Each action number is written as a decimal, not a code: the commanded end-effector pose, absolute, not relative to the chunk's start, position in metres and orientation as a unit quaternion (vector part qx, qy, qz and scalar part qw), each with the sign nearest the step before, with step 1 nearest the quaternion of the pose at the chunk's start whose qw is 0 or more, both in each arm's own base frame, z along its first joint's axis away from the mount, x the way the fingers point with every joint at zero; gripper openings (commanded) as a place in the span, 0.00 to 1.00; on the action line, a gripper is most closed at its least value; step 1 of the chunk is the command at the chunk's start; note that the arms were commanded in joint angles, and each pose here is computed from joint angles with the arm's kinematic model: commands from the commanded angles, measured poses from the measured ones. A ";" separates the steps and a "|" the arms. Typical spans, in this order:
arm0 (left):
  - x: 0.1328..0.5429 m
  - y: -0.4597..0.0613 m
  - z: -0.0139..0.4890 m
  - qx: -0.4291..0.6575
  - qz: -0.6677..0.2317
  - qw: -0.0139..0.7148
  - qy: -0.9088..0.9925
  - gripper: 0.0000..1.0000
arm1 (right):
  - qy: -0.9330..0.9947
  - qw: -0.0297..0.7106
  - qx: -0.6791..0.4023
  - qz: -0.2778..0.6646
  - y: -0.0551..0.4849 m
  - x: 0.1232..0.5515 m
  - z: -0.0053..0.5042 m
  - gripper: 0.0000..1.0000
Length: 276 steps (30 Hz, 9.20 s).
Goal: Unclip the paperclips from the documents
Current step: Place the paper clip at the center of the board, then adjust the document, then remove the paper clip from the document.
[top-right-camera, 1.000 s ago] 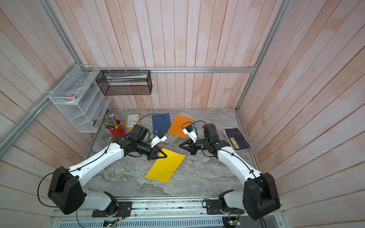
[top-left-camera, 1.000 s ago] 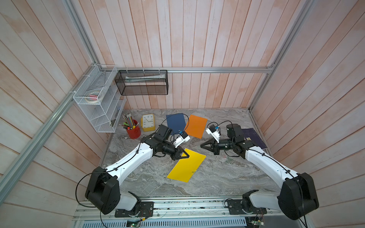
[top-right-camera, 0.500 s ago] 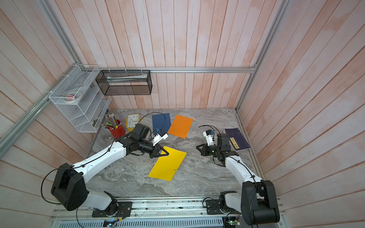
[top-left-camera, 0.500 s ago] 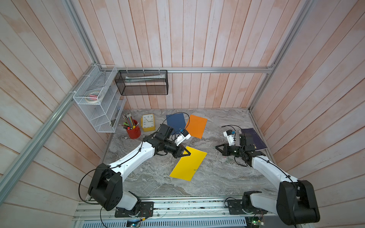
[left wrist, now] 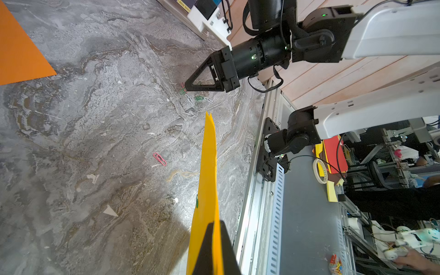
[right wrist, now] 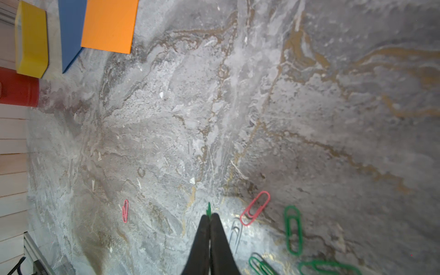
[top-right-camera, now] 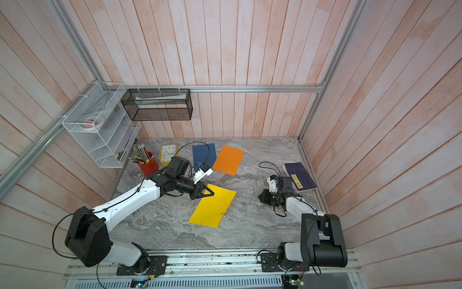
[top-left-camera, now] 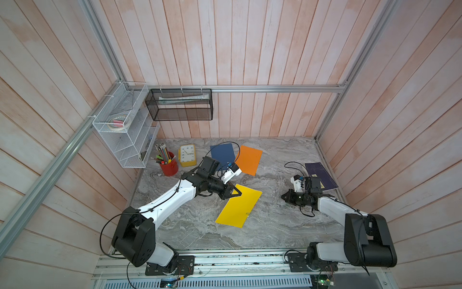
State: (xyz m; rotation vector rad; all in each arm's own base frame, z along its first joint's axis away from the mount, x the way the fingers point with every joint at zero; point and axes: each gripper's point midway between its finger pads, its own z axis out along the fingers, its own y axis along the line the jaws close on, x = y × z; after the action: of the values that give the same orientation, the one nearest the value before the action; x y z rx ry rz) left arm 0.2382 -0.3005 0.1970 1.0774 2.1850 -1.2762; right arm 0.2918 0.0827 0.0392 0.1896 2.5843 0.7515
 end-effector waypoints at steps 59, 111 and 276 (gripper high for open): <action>0.234 -0.297 0.271 0.401 -0.538 0.268 0.691 0.00 | 0.687 0.407 -0.311 0.516 0.241 0.231 0.198 0.69; 0.235 -0.297 0.269 0.401 -0.538 0.265 0.692 0.00 | 0.632 0.364 -0.344 0.591 0.249 0.211 0.226 0.00; 0.235 -0.269 0.251 0.349 -0.551 0.271 0.708 0.00 | 0.708 0.326 -0.262 0.569 0.229 0.222 0.194 0.07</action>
State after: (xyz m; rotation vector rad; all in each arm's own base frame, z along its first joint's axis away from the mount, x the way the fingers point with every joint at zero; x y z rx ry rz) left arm 0.2363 -0.2734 0.2552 0.9435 1.9046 -1.5152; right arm 0.2046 0.2353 0.1940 -0.7503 1.8215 1.5846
